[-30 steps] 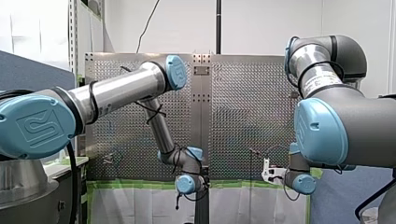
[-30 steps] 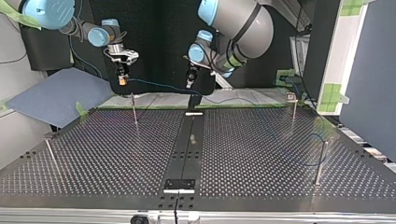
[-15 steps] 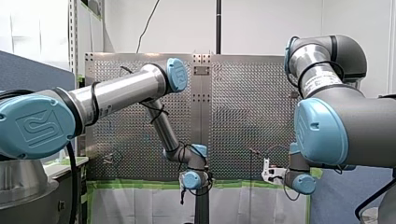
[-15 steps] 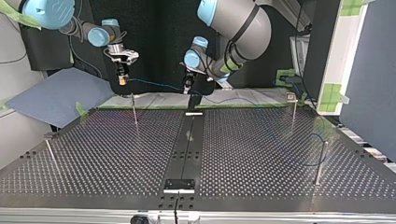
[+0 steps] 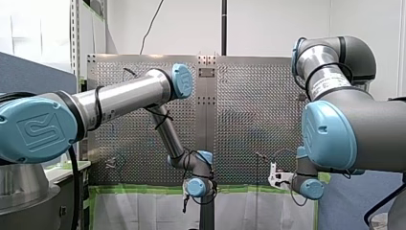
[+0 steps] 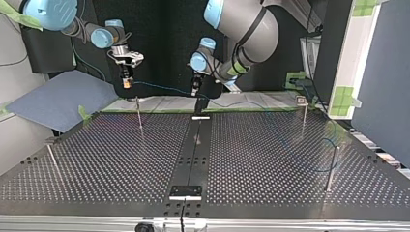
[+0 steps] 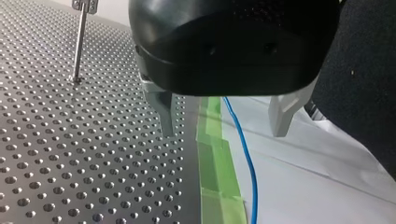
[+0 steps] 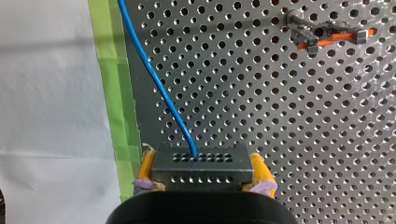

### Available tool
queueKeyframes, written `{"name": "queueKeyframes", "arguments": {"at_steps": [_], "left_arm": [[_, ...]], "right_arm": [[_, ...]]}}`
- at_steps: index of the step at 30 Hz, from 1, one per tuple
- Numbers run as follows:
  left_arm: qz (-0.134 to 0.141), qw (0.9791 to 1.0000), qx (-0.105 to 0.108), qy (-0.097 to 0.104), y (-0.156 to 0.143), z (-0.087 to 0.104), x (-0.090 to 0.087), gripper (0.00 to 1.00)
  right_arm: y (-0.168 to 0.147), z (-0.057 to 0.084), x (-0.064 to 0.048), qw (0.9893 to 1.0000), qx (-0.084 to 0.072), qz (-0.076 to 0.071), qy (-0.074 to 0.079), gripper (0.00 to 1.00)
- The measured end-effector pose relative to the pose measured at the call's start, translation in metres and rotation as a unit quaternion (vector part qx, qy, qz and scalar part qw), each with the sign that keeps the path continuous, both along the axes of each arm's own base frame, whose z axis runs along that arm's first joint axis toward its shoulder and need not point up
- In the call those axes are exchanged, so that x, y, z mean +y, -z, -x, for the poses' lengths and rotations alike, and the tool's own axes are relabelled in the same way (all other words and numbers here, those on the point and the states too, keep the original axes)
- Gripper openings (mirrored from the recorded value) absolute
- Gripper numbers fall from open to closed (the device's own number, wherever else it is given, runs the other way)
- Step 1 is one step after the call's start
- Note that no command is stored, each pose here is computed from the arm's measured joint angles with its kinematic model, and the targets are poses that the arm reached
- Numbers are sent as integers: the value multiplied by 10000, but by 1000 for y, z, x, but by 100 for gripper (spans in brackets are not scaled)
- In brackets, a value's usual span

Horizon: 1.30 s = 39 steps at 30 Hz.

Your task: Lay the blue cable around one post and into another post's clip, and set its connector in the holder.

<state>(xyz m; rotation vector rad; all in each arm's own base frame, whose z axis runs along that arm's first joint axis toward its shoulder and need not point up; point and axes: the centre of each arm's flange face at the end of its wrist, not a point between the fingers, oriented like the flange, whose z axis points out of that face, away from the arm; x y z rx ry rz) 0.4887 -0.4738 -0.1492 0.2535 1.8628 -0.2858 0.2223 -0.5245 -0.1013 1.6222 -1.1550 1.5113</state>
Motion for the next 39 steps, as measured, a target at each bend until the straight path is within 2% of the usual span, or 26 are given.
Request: {"name": "queueKeyframes", "arguments": {"at_steps": [10,19,29,33,39], "left_arm": [[-38,9999,49,-159,21,-7,-2,100],[56,9997,-47,-253,10,-30,-9,100],[72,9995,-47,-303,8,-38,-4,100],[80,9997,-29,-241,9,-37,-4,100],[106,9999,23,15,11,-35,-7,100]], "right_arm": [[0,0,0,10000,1,-5,-1,0],[0,0,0,10000,13,1,-2,0],[0,0,0,10000,27,-7,-4,0],[0,0,0,10000,29,-4,-5,0],[0,2,-1,10000,24,0,19,0]]}}
